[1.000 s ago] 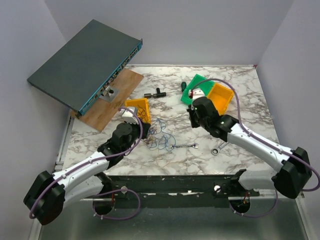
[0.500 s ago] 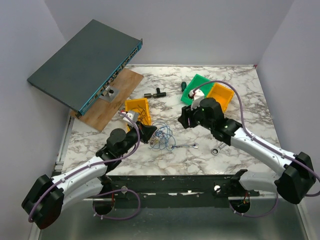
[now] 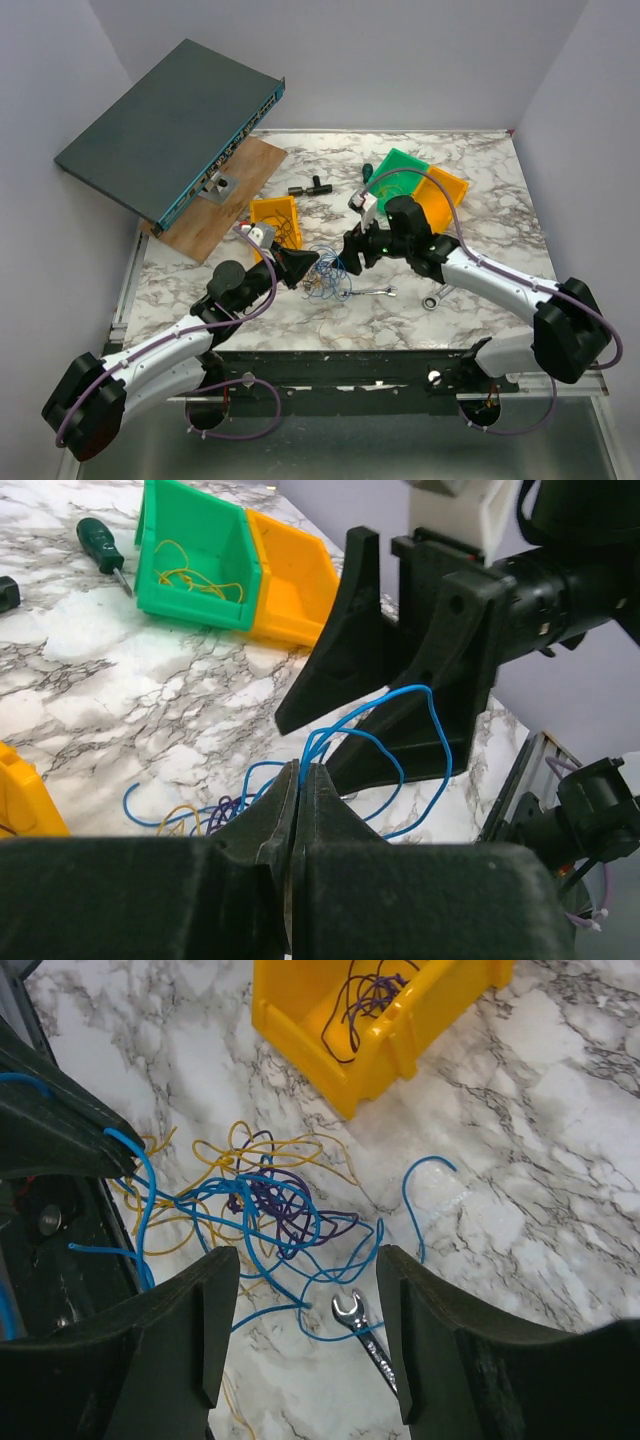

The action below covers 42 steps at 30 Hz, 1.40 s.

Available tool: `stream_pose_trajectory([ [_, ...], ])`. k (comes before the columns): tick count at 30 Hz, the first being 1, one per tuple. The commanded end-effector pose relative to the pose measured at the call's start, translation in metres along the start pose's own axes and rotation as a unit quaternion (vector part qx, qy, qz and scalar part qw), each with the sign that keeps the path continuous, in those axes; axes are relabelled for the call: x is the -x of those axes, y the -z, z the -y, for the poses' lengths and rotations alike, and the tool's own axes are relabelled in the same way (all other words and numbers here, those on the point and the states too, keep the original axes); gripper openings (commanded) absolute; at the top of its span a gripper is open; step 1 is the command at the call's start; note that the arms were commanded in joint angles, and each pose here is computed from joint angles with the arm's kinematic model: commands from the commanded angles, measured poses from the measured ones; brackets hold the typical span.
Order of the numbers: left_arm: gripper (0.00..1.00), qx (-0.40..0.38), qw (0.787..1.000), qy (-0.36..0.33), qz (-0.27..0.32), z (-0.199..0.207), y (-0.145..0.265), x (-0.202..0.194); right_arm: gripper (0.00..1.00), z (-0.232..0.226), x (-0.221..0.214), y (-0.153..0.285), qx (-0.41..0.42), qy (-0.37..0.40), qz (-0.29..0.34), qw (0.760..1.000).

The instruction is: Untangle the cables

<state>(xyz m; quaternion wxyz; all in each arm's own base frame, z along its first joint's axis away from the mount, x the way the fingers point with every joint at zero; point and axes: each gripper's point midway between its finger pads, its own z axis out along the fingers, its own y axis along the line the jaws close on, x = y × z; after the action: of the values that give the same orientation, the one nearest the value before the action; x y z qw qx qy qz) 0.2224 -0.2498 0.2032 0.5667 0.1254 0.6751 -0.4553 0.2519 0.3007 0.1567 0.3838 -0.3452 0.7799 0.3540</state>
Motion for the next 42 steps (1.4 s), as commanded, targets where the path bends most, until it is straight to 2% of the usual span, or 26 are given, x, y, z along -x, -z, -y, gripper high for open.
stream_pose_trajectory([
  [1,0.00,-0.035,0.999,-0.013,0.015,0.012,0.002,0.006,0.59,-0.013,-0.003,-0.017,0.065,0.010,-0.005,0.998],
  [3,0.00,-0.030,0.999,-0.014,0.017,0.011,0.001,0.007,0.27,-0.007,-0.003,-0.022,0.055,0.005,-0.012,0.998],
  [4,0.00,-0.018,1.000,-0.013,0.017,0.006,0.000,0.008,0.06,0.002,0.001,-0.023,0.025,-0.001,-0.009,1.000],
  [5,0.00,0.004,1.000,-0.009,0.013,-0.002,-0.001,0.006,0.01,0.010,0.005,-0.020,-0.001,-0.008,-0.003,1.000],
  [9,0.00,0.133,0.991,0.004,0.005,-0.045,0.003,0.004,0.01,0.061,0.018,0.007,-0.149,-0.059,0.028,0.987],
  [11,0.00,0.190,0.982,0.010,0.011,-0.064,0.009,0.006,0.01,0.097,0.020,0.034,-0.249,-0.097,0.040,0.963],
  [13,0.00,0.230,0.973,0.017,0.013,-0.078,0.016,0.004,0.01,0.126,0.019,0.067,-0.343,-0.128,0.053,0.929],
  [14,0.00,0.243,0.970,0.020,0.014,-0.082,0.018,0.004,0.01,0.133,0.019,0.081,-0.370,-0.136,0.063,0.917],
  [20,0.00,0.304,0.952,0.031,0.020,-0.102,0.031,0.004,0.01,0.149,0.030,0.156,-0.483,-0.167,0.144,0.847],
  [30,0.00,0.376,0.924,0.052,0.042,-0.124,0.054,0.005,0.01,0.148,0.025,0.251,-0.616,-0.193,0.195,0.738],
  [36,0.00,0.309,0.949,0.041,0.037,-0.104,0.040,0.007,0.01,0.131,0.040,0.264,-0.582,-0.183,0.230,0.758],
  [40,0.00,0.244,0.969,0.028,0.031,-0.083,0.028,0.009,0.01,0.119,0.051,0.241,-0.520,-0.161,0.219,0.810],
  [41,0.00,0.230,0.972,0.026,0.034,-0.079,0.026,0.010,0.01,0.119,0.051,0.240,-0.517,-0.164,0.222,0.810],
  [42,0.00,0.226,0.973,0.024,0.037,-0.078,0.025,0.010,0.01,0.122,0.050,0.247,-0.533,-0.178,0.231,0.794],
])
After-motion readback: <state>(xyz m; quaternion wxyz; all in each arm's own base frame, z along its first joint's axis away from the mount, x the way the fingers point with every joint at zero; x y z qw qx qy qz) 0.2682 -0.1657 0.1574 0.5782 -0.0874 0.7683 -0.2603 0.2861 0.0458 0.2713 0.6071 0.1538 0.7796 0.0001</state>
